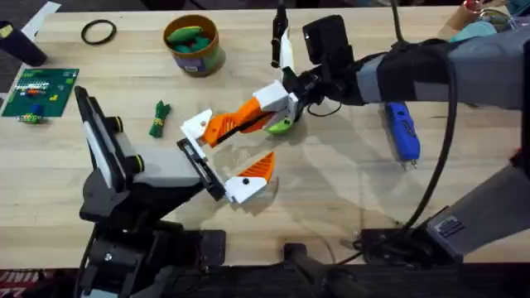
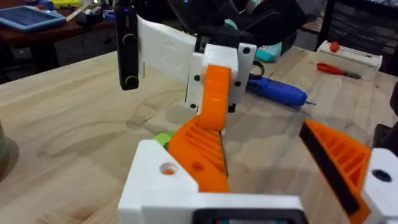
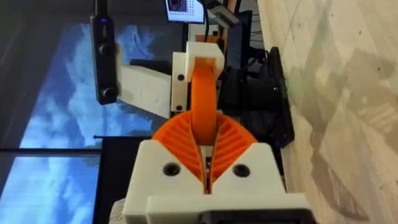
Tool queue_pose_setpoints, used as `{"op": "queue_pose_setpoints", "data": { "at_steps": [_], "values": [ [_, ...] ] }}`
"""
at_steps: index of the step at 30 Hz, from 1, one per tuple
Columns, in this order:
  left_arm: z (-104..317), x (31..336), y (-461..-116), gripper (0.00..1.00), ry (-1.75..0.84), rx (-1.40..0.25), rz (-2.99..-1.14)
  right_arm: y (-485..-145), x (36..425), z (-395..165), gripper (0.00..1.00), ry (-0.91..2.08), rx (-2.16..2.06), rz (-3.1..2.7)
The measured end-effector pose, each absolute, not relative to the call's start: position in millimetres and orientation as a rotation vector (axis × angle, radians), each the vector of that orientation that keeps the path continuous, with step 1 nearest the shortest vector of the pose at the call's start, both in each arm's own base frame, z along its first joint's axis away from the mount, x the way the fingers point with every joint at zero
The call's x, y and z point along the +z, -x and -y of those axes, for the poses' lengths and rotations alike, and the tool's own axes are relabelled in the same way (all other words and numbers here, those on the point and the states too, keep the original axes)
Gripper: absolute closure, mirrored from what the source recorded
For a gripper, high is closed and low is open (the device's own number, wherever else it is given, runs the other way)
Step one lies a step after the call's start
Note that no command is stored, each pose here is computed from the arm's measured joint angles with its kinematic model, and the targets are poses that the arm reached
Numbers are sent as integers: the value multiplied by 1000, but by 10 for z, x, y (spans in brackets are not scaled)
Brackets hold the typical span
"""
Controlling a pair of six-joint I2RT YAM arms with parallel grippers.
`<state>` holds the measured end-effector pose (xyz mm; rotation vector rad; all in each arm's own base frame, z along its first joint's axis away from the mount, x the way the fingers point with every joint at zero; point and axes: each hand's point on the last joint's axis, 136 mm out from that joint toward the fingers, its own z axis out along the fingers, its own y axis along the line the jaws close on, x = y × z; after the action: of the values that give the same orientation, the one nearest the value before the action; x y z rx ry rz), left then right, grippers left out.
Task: Pick up the gripper from the table and insert it into the empty holder that is missing its gripper. Then pick up a screw, insert it into the mounting hole, and use the screwdriver to tighten it. Finally, clean up the table by picking up the vegetable and placing it into the bucket.
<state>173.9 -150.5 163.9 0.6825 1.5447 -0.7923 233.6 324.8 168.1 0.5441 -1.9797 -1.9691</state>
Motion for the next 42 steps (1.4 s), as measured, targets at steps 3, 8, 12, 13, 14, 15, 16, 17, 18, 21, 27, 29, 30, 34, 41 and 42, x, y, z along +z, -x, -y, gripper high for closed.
{"op": "queue_pose_setpoints", "data": {
  "at_steps": [3, 8, 12, 13, 14, 15, 16, 17, 18, 21, 27, 29, 30, 34, 41, 42],
  "values": [
    [1506, 1638, -1738, 14, -683, -793, -1545, -2341, 1677, -3253, 986, -537, -1965, 1985],
    [1506, 1638, -1738, 14, -683, -793, -1545, -2349, 1669, -3257, 986, -530, -1963, 1993],
    [1507, 1638, -1736, 14, -683, -795, -1545, -2354, 1661, -3274, 986, -521, -1955, 2004],
    [1507, 1638, -1736, 14, -683, -794, -1545, -2355, 1661, -3279, 986, -518, -1953, 2005],
    [1506, 1638, -1737, 15, -683, -794, -1545, -2357, 1662, -3281, 986, -517, -1952, 2006],
    [1507, 1638, -1736, 14, -683, -795, -1545, -2362, 1662, -3282, 986, -516, -1953, 2008],
    [1507, 1638, -1737, 14, -683, -794, -1545, -2365, 1662, -3282, 986, -515, -1953, 2010],
    [1507, 1638, -1736, 14, -683, -795, -1545, -2366, 1663, -3281, 986, -512, -1952, 2010],
    [1507, 1638, -1736, 14, -683, -795, -1545, -2372, 1663, -3278, 986, -511, -1953, 2011],
    [1511, 1638, -1731, 14, -686, -798, -1544, -2387, 1661, -3274, 986, -507, -1954, 2017],
    [1511, 1637, -1730, 13, -686, -798, -1545, -2395, 1655, -3278, 986, -501, -1952, 2025],
    [1511, 1637, -1731, 13, -684, -800, -1546, -2398, 1650, -3283, 986, -500, -1951, 2029],
    [1511, 1637, -1731, 13, -683, -800, -1546, -2397, 1649, -3285, 986, -500, -1950, 2030],
    [1511, 1637, -1730, 13, -683, -801, -1547, -2401, 1650, -3293, 986, -505, -1953, 2035],
    [1499, 1638, -1744, 13, -676, -793, -1548, -2454, 1673, -3381, 986, -514, -1964, 2077],
    [1499, 1638, -1744, 13, -676, -793, -1548, -2458, 1671, -3387, 986, -509, -1962, 2081]
  ]
}}
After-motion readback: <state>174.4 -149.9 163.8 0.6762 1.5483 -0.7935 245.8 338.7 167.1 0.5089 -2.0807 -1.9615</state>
